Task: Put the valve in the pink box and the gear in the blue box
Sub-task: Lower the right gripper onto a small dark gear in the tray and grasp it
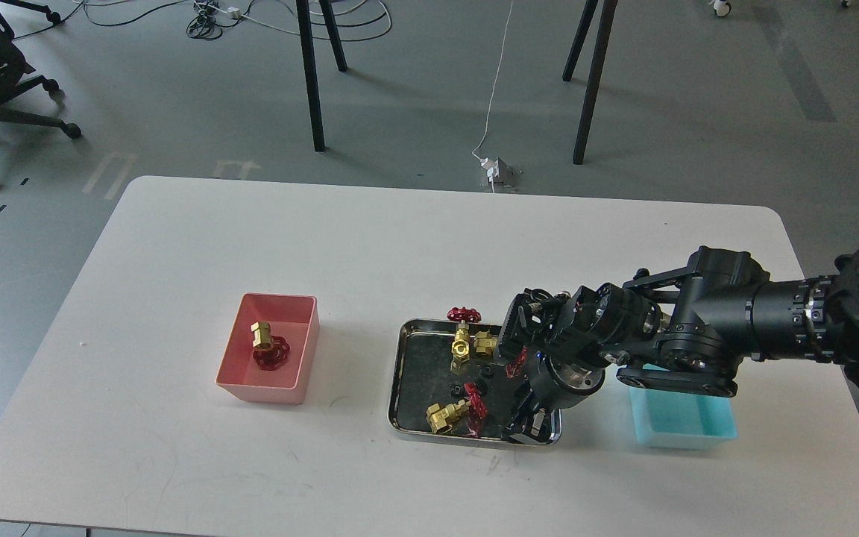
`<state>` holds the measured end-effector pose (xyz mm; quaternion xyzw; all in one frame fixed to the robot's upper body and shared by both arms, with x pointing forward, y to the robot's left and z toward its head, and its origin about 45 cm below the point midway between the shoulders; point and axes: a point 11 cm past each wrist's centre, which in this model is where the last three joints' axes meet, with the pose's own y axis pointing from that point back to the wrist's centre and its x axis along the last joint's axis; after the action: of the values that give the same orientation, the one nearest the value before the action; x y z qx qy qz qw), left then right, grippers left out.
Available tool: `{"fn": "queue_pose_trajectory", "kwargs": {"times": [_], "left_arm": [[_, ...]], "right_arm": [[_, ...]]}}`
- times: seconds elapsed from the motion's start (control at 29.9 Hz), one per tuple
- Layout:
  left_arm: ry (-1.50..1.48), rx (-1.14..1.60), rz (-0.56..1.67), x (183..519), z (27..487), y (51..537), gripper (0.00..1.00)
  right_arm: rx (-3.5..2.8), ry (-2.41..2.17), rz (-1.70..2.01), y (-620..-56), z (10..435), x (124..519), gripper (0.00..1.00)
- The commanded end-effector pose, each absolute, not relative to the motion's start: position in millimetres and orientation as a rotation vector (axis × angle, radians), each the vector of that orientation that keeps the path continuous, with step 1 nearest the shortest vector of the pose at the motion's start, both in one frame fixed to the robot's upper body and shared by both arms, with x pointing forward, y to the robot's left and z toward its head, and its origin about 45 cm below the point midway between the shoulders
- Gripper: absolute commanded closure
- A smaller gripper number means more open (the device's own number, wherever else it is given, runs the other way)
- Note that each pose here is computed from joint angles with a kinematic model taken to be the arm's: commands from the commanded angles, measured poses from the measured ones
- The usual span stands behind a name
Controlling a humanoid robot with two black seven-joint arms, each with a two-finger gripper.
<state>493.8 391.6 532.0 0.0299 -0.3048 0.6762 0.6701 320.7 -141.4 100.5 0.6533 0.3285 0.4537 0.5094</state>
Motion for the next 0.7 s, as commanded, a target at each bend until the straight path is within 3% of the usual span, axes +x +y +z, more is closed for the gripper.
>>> {"fn": "queue_pose_trajectory", "kwargs": {"times": [0.0, 0.67], "left_arm": [[-0.688, 0.068, 1.525, 493.6, 532.2, 392.0, 0.01], [-0.695, 0.068, 1.536, 491.1, 535.3, 398.3, 0.01]], "right_arm": [[1.574, 0.789, 1.091, -142.0, 100.7, 320.9, 0.48], [1.569, 0.788, 1.105, -138.1, 104.7, 323.3, 0.78]]}}
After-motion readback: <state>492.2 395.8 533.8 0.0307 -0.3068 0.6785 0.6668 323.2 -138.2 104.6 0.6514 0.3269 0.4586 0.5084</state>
